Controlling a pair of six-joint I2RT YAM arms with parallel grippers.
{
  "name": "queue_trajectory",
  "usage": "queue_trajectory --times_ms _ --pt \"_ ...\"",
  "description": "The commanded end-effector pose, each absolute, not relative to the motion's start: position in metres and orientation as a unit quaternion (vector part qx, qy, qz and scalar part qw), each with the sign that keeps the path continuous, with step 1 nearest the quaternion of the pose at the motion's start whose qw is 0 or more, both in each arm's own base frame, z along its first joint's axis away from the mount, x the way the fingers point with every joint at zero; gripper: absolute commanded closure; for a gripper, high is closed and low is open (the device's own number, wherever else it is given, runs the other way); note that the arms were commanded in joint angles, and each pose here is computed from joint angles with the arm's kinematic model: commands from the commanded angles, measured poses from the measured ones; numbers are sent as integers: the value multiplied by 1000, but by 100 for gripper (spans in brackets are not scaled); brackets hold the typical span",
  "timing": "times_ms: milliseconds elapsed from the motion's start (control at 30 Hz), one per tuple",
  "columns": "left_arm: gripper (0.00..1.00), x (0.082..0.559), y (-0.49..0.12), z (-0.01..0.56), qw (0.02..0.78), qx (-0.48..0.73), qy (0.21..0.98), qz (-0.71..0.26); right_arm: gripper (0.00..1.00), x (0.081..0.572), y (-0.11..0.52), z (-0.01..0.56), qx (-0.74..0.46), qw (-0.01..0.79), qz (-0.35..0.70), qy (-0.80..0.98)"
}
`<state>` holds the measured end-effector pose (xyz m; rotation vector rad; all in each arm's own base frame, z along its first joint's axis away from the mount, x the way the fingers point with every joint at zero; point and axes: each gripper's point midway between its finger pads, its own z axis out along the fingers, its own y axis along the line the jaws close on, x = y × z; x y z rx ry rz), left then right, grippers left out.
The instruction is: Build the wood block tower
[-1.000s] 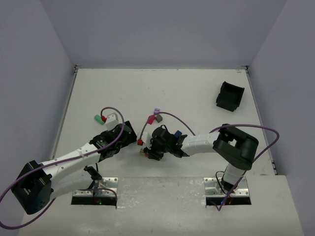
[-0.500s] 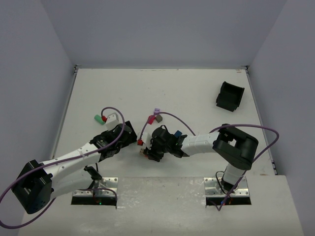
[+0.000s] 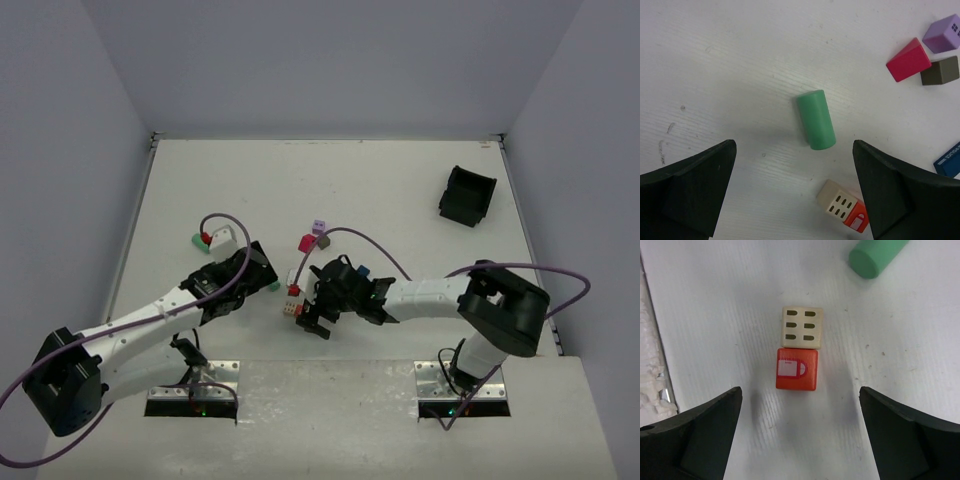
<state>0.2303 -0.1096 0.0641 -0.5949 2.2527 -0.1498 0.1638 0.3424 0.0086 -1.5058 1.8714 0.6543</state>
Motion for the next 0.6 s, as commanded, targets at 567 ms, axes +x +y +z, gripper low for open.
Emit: queue_trajectory --times_ms 567 --pt "6 319 37 88 397 -385 831 58 1 202 277 86 -418 480 279 719"
